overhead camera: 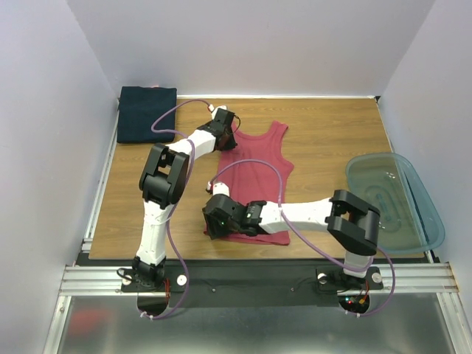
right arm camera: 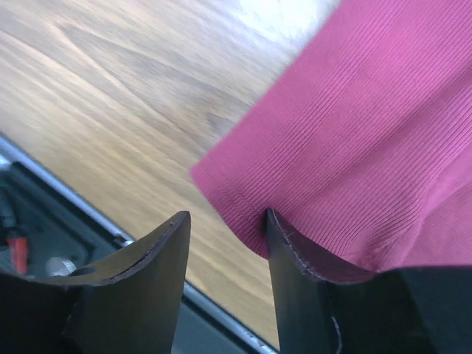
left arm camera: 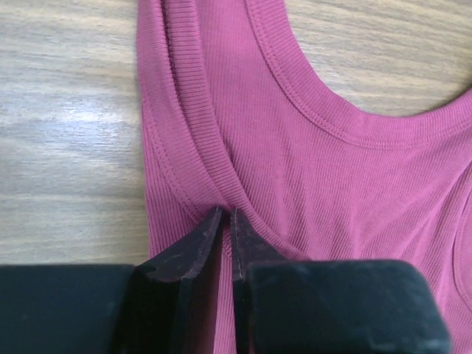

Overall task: Fold and stack the tank tops
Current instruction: Fold the tank top

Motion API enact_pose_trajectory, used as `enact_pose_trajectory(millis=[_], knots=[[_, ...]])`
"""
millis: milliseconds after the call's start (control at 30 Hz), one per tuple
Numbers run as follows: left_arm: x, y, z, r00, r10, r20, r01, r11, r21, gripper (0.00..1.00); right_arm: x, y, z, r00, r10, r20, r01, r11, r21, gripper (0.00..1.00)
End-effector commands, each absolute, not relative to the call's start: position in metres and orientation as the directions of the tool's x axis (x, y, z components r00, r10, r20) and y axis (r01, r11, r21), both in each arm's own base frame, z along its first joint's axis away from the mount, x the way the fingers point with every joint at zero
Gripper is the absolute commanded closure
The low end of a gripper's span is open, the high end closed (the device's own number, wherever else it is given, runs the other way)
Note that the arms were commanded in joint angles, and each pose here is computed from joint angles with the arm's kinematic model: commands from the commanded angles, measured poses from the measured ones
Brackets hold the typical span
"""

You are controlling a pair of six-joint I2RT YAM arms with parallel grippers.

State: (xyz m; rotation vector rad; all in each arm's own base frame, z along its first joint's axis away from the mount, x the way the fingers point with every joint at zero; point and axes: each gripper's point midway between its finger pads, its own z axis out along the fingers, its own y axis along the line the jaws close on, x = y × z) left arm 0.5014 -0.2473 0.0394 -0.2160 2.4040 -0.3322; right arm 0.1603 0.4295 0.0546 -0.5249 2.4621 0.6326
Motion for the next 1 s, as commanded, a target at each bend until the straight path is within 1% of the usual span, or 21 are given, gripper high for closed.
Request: enact_pose_trajectory(millis=[0,100,200,233,300,367,400,467,500,600,667,700,733,767,800,833,867,933,967], knots=[[0.52,-0.262,0.116,-0.663,-0.244,-0.708,0.037,0.934,-0.356,0.74,0.176,0.442,0.13,-0.725,-0.093,-0.683,-0.489,0.768,0.414,0.48],[0.519,-0.265,0.148,-0.632,-0.257,-0.731,0.069,0.921,-0.383,0.68,0.184,0.427,0.168,-0.686,-0.018,-0.727,-0.481,0.761,0.435,0.45],[0.516,-0.265,0.173,-0.608,-0.266,-0.748,0.093,0.912,-0.4,0.67,0.198,0.405,0.184,-0.662,0.046,-0.748,-0.44,0.784,0.438,0.44],[0.513,-0.264,0.182,-0.599,-0.275,-0.752,0.096,0.908,-0.409,0.66,0.21,0.388,0.191,-0.659,0.084,-0.747,-0.409,0.794,0.451,0.44],[0.509,-0.263,0.183,-0.603,-0.278,-0.748,0.097,0.905,-0.414,0.66,0.231,0.366,0.19,-0.661,0.119,-0.741,-0.365,0.812,0.456,0.44],[0.503,-0.262,0.183,-0.61,-0.289,-0.738,0.09,0.9,-0.427,0.66,0.236,0.352,0.188,-0.671,0.112,-0.733,-0.36,0.815,0.454,0.44],[0.495,-0.261,0.17,-0.63,-0.283,-0.723,0.081,0.902,-0.424,0.66,0.242,0.344,0.186,-0.668,0.121,-0.734,-0.34,0.828,0.446,0.44],[0.487,-0.261,0.164,-0.639,-0.297,-0.709,0.072,0.895,-0.439,0.66,0.247,0.33,0.178,-0.671,0.119,-0.732,-0.312,0.85,0.425,0.43],[0.476,-0.259,0.147,-0.664,-0.286,-0.691,0.059,0.901,-0.43,0.67,0.257,0.319,0.175,-0.671,0.138,-0.729,-0.279,0.863,0.421,0.43],[0.45,-0.264,0.133,-0.684,-0.275,-0.676,0.069,0.898,-0.435,0.69,0.284,0.279,0.16,-0.68,0.189,-0.709,-0.177,0.895,0.409,0.47],[0.433,-0.277,0.14,-0.678,-0.274,-0.682,0.102,0.884,-0.457,0.7,0.299,0.255,0.148,-0.699,0.21,-0.684,-0.126,0.905,0.406,0.48],[0.419,-0.278,0.131,-0.692,-0.259,-0.673,0.105,0.887,-0.449,0.7,0.307,0.241,0.142,-0.704,0.232,-0.671,-0.091,0.908,0.409,0.49],[0.405,-0.29,0.128,-0.704,-0.237,-0.669,0.129,0.884,-0.449,0.7,0.323,0.213,0.132,-0.704,0.277,-0.655,-0.015,0.915,0.404,0.49],[0.396,-0.294,0.137,-0.695,-0.237,-0.679,0.142,0.881,-0.452,0.7,0.328,0.203,0.125,-0.715,0.289,-0.636,0.007,0.913,0.408,0.49],[0.385,-0.302,0.134,-0.697,-0.233,-0.678,0.156,0.874,-0.461,0.7,0.34,0.181,0.121,-0.706,0.32,-0.632,0.057,0.915,0.401,0.51],[0.374,-0.308,0.133,-0.701,-0.223,-0.677,0.169,0.871,-0.462,0.7,0.345,0.175,0.112,-0.717,0.326,-0.616,0.079,0.916,0.394,0.51],[0.353,-0.32,0.131,-0.709,-0.194,-0.678,0.2,0.867,-0.457,0.7,0.353,0.163,0.109,-0.712,0.348,-0.61,0.107,0.912,0.395,0.52],[0.334,-0.33,0.13,-0.717,-0.188,-0.672,0.21,0.86,-0.465,0.7,0.363,0.152,0.104,-0.709,0.362,-0.605,0.131,0.911,0.392,0.53],[0.316,-0.341,0.134,-0.717,-0.176,-0.674,0.234,0.85,-0.471,0.69,0.367,0.149,0.099,-0.714,0.368,-0.596,0.139,0.909,0.394,0.53]])
